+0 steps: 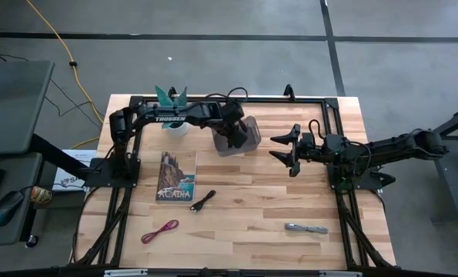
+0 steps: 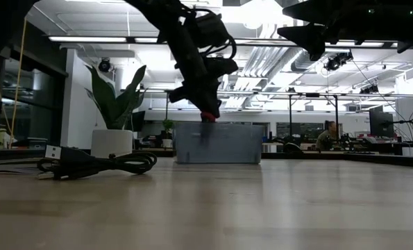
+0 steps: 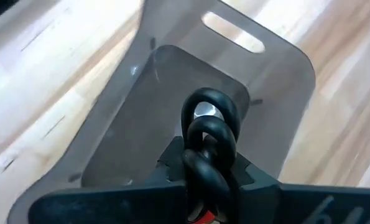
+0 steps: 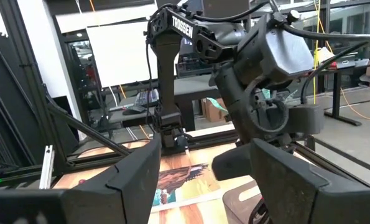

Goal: Pick and place USB-C Cables
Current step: Put the top black USB cable into the black bin

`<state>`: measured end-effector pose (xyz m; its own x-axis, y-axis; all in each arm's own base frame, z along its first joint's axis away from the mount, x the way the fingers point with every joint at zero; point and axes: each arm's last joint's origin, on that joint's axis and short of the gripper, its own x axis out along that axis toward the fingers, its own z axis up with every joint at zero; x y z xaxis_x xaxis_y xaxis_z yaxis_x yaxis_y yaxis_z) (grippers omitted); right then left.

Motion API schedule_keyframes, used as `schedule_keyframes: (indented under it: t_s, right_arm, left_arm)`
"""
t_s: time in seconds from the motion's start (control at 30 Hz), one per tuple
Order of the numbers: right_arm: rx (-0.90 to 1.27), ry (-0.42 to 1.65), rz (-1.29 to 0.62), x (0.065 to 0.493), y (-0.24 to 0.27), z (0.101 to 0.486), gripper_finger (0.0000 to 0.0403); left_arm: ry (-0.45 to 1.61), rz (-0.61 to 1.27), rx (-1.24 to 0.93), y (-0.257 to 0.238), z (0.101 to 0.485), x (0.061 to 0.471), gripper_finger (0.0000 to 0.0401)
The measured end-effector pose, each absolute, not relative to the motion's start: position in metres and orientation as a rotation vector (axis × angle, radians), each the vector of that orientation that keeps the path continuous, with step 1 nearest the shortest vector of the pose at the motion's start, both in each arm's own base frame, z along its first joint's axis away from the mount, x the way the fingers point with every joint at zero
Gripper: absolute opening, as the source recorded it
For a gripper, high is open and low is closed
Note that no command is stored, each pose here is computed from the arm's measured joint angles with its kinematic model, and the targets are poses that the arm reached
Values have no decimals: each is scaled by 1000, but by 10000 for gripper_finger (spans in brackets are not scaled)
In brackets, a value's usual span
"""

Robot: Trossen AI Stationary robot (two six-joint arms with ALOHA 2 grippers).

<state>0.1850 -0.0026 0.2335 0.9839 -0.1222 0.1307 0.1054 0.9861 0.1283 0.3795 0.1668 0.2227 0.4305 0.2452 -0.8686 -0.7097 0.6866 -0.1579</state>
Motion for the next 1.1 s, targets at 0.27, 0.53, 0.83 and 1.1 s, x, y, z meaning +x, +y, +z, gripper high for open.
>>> schedule_keyframes:
  t_s: [0.27, 0.53, 0.83, 1.1]
  right_arm:
    - [123, -140, -115, 185, -3, 234, 238]
    - [124, -139, -117, 185, -3, 234, 238]
    - [148, -140, -116, 185, -3, 233, 238]
    - [148, -140, -116, 185, -3, 233, 238]
  left_arm:
    - [1057, 661, -569, 163, 200, 382, 8]
    - [1093, 658, -543, 164, 189, 384, 8]
    - [1149, 649, -510, 163, 188, 380, 8]
    - [1188, 597, -433, 162, 184, 380, 9]
